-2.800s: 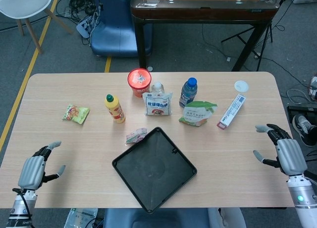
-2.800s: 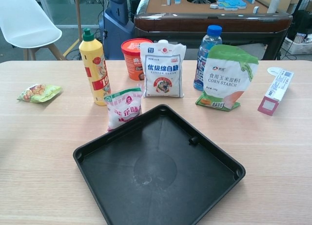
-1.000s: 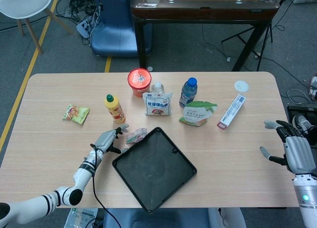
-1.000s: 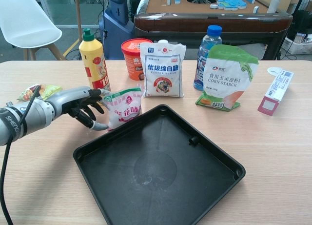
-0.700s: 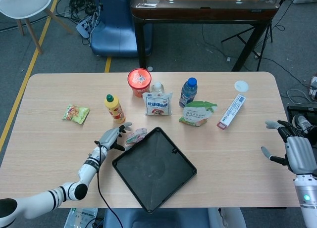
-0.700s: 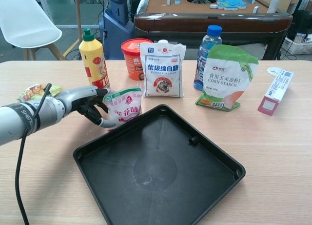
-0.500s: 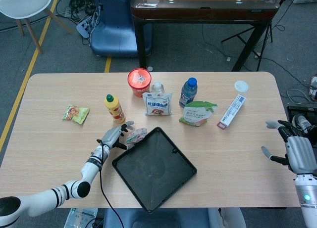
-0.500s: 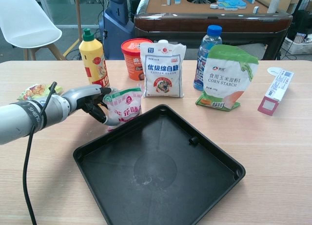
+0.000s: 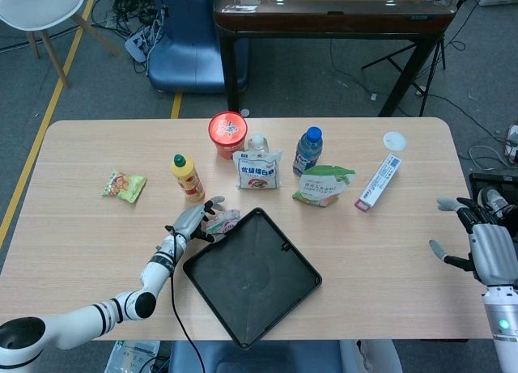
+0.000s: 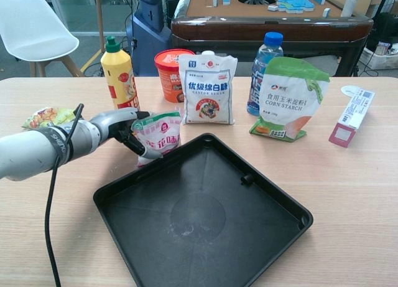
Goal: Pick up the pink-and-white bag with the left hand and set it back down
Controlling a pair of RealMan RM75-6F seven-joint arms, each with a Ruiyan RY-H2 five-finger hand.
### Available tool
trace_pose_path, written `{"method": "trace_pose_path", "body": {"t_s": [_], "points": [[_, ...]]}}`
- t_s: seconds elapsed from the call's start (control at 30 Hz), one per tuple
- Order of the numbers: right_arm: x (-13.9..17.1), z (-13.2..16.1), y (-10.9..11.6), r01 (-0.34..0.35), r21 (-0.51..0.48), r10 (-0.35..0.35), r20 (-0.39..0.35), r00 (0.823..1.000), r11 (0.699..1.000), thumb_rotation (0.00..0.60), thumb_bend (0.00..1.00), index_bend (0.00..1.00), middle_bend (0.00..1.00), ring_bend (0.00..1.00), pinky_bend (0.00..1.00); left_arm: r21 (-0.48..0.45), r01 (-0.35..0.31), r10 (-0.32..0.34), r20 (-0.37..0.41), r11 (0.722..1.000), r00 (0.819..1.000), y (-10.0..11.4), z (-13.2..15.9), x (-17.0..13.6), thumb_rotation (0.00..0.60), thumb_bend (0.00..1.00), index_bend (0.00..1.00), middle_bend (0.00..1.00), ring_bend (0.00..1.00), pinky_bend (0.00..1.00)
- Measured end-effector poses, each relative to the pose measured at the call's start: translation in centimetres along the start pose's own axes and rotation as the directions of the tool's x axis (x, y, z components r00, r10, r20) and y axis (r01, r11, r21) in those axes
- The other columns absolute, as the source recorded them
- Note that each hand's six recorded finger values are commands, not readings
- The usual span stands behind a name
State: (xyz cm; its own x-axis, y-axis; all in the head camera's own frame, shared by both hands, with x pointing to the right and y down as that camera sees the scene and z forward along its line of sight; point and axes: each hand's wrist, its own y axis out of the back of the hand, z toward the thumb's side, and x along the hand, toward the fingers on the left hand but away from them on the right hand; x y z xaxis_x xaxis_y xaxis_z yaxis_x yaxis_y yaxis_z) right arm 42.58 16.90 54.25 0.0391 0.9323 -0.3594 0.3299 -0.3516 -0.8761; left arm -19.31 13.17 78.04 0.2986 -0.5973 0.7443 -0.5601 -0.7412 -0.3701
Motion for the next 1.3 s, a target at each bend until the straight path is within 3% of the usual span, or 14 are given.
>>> {"method": "trace_pose_path", "body": {"t_s": [0.47,0.6,0.67,0.77,0.83,1.1,1.3], "points": [[0.2,-0.1,0.3,0.007,0.001,-0.007,0.005,1.000,1.000,0.600,0.23,0.24,0.32,0.16,0.20,-0.011,-0.027,0.027,-0.010,1.000,1.000,-0.4,0.0,0.7,0.600,0.21,0.25,0.33,0.33,0.30],[0.2,-0.1,0.3,0.005,0.002,-0.005,0.007,1.000,1.000,0.600,0.23,0.24,0.32,0.16,0.20,-0.026,-0.043,0.043,-0.019,0.999,0.999,-0.4,-0.2,1.0,0.600,0.21,0.32,0.39,0.38,0.34],[0.2,-0.1,0.4,0.006,0.002,-0.006,0.007,1.000,1.000,0.600,0.23,0.24,0.32,0.16,0.20,-0.035,-0.060,0.060,-0.021,0.998,0.998,-0.2,-0.2,1.2,0.600,0.21,0.38,0.45,0.43,0.42],[0.2,-0.1,0.4,0.009,0.001,-0.009,0.005,1.000,1.000,0.600,0.23,0.24,0.32,0.16,0.20,-0.044,-0.084,0.083,-0.025,0.996,0.996,0.3,-0.5,1.5,0.600,0.21,0.44,0.53,0.50,0.58],[0.2,0.0,0.4,0.009,0.001,-0.009,0.003,1.000,1.000,0.600,0.23,0.24,0.32,0.16,0.20,-0.046,-0.096,0.094,-0.029,0.994,0.995,0.8,-0.7,1.7,0.600,0.21,0.47,0.56,0.53,0.62],[-0.1,0.1,0.2,0.003,-0.004,-0.003,-0.005,1.000,1.000,0.600,0.23,0.24,0.32,0.16,0.20,-0.003,-0.127,0.127,-0.015,0.992,0.992,2.9,-1.4,1.7,0.600,0.27,0.49,0.61,0.57,0.65],[-0.2,0.3,0.1,0.001,-0.008,-0.001,-0.014,1.000,1.000,0.600,0.23,0.24,0.32,0.16,0.20,0.106,-0.141,0.138,0.038,0.984,0.990,5.0,-1.4,0.6,0.600,0.29,0.49,0.61,0.57,0.66]]}}
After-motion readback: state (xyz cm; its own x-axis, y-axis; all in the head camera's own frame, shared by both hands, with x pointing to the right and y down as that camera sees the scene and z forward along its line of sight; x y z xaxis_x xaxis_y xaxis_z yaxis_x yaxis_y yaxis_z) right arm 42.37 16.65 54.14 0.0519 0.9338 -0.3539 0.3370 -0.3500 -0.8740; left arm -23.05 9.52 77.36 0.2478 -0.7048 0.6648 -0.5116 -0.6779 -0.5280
